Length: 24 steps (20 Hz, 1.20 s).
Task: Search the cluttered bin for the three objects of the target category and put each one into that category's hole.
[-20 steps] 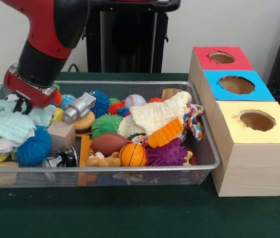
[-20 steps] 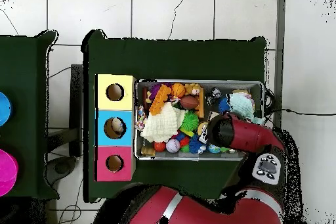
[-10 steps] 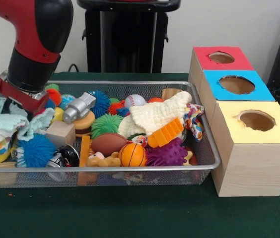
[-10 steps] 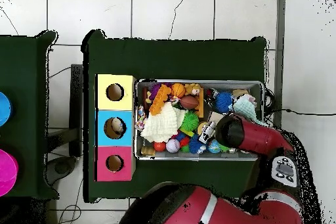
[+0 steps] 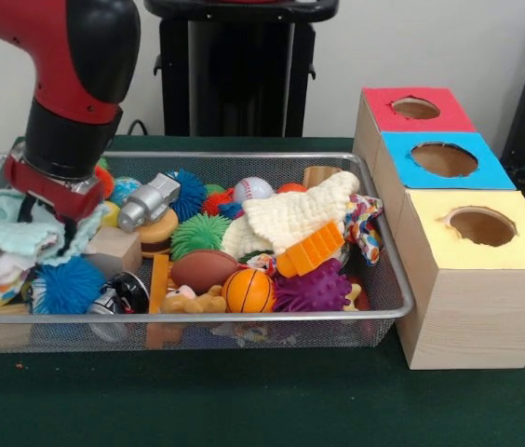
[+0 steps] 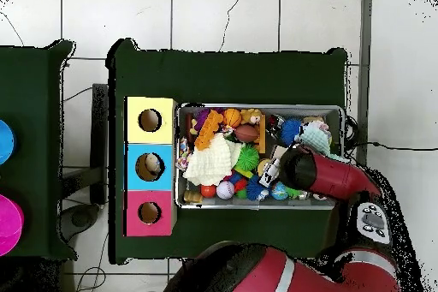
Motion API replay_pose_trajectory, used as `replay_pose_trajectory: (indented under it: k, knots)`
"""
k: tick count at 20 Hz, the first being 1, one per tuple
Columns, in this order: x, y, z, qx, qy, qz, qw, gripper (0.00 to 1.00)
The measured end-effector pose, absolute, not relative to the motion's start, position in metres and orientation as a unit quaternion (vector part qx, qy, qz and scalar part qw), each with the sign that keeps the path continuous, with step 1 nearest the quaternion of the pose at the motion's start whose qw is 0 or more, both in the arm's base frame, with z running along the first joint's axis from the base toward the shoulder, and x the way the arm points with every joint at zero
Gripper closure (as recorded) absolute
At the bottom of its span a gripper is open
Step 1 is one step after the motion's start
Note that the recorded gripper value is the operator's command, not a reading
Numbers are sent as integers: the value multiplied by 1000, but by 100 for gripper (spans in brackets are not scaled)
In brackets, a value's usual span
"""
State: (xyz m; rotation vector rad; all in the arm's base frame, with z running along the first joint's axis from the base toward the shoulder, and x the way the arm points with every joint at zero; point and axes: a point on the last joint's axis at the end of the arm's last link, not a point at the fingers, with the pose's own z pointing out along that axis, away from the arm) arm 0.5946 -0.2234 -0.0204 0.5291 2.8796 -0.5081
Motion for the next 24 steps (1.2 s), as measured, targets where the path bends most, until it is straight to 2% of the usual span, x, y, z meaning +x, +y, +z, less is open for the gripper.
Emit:
replay_pose_trajectory:
  k: [5, 9, 13, 18, 24]
  knots:
    - [614, -204, 5, 168, 967, -165, 99, 0]
    - [637, -177, 43, 155, 968, -162, 109, 0]
    - [647, -164, 59, 154, 970, -153, 108, 0]
    - [654, -148, 64, 177, 973, -116, 90, 0]
    - [644, -135, 48, 234, 970, -48, 46, 0]
